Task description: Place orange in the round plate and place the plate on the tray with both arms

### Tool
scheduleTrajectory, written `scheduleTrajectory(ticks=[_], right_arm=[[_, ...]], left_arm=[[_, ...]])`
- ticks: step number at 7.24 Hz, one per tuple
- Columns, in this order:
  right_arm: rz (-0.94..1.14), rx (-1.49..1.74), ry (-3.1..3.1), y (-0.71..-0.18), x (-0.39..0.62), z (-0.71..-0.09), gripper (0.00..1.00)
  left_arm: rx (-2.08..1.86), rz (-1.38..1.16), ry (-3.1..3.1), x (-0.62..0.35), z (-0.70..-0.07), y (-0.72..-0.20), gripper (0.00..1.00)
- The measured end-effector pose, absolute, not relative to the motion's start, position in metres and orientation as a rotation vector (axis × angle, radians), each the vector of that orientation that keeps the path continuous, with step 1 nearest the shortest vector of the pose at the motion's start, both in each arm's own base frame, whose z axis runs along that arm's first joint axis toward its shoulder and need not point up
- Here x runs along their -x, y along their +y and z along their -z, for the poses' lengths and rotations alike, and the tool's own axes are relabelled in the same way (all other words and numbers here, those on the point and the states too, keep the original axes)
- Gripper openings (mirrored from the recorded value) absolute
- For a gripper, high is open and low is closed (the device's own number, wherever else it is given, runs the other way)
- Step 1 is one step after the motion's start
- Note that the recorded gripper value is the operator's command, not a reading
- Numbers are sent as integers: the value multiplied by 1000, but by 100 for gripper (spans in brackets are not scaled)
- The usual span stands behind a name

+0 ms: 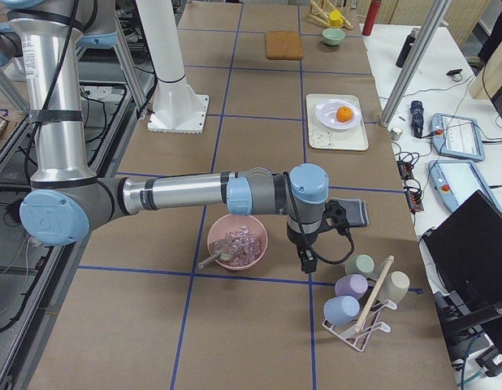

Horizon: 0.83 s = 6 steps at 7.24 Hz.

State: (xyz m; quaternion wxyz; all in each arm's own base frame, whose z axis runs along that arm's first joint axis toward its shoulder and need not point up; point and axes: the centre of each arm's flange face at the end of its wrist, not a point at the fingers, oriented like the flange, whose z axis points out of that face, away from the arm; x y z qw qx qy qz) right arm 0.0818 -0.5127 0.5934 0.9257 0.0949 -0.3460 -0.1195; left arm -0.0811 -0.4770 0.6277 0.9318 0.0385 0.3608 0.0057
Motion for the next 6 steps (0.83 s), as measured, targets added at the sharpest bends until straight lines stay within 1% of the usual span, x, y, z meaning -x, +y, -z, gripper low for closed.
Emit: scheduleTrajectory(ticks=[6], right_arm=[[253, -212, -735, -514, -79, -584, 100]], left_arm=[[-63, -1, 739, 81, -632, -474, 98]])
